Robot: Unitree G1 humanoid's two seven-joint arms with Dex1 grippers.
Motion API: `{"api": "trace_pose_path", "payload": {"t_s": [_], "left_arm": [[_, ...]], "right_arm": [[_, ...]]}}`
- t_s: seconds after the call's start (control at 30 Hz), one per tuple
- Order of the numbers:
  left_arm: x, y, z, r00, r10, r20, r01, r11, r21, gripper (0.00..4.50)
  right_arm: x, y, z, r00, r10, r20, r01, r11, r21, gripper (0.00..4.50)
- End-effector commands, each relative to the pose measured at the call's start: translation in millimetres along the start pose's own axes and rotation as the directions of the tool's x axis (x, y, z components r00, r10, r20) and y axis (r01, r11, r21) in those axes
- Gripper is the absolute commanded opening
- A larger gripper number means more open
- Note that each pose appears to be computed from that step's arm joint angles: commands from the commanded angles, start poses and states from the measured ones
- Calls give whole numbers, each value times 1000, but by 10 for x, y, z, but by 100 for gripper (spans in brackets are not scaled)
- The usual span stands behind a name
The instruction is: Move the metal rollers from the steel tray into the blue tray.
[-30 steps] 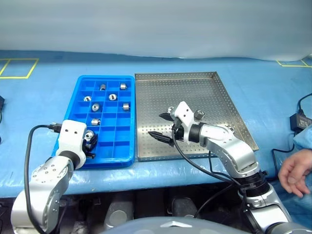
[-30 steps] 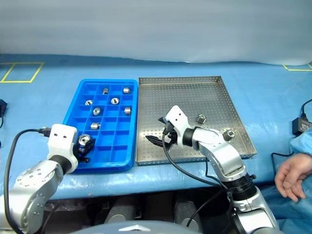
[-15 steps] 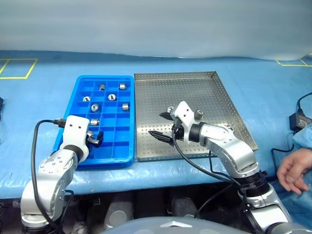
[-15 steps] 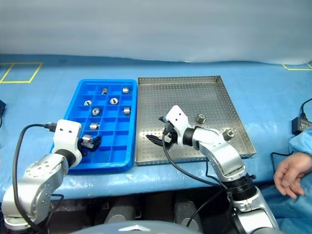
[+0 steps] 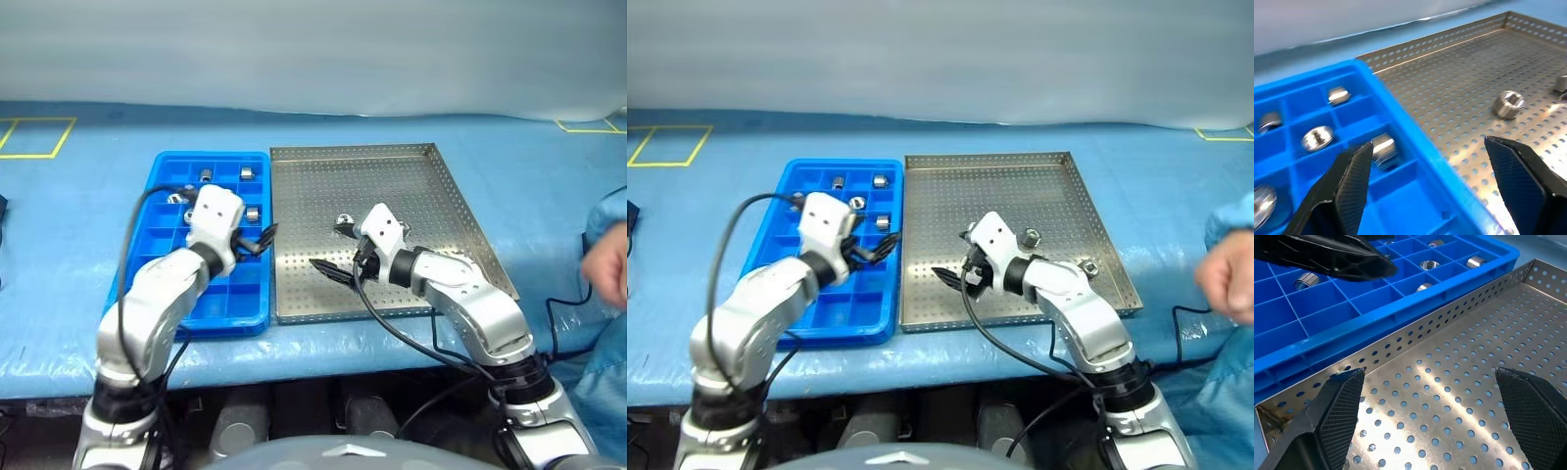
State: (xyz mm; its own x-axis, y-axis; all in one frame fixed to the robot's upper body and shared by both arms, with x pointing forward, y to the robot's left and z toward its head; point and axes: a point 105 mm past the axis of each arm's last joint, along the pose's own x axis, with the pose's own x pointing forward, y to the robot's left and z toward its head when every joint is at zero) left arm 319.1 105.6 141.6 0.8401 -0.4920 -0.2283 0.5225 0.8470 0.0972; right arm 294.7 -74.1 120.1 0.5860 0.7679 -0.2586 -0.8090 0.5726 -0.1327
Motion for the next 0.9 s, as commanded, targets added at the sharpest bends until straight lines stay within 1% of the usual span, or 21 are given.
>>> {"api": "trace_pose_path", "payload": {"t_s": [0.03,0.2,0.27,0.47,0.53,0.63,0.73,0.87,0.9], "left_arm": [[332,-87,33,997,-83,-1,83,996,25,396],[643,-172,-8,985,-167,-33,169,985,44,396],[742,-187,-55,981,-188,-52,190,981,31,396],[975,-195,-265,972,-198,-125,201,979,16,396],[1053,-191,-377,970,-184,-161,188,982,9,396],[1121,-204,-516,963,-182,-198,188,982,11,396],[1171,-184,-639,962,-151,-225,155,988,-1,396],[1196,-175,-716,967,-121,-224,119,993,-21,396],[1192,-187,-723,967,-126,-220,123,992,-29,379]], "right_arm": [[-109,-29,93,998,-57,28,58,998,-30,450],[-186,-11,57,994,-109,27,110,994,-11,450],[-203,-4,21,991,-132,19,132,991,-4,450],[-243,58,-15,987,-158,18,158,987,14,450],[-244,57,-35,986,-169,13,168,986,17,450],[-226,66,-55,985,-173,6,173,985,19,450],[-193,88,-82,986,-167,0,167,986,31,450],[-154,79,-135,985,-175,-14,175,983,53,450],[-148,82,-137,985,-173,-15,174,983,56,450]]}}
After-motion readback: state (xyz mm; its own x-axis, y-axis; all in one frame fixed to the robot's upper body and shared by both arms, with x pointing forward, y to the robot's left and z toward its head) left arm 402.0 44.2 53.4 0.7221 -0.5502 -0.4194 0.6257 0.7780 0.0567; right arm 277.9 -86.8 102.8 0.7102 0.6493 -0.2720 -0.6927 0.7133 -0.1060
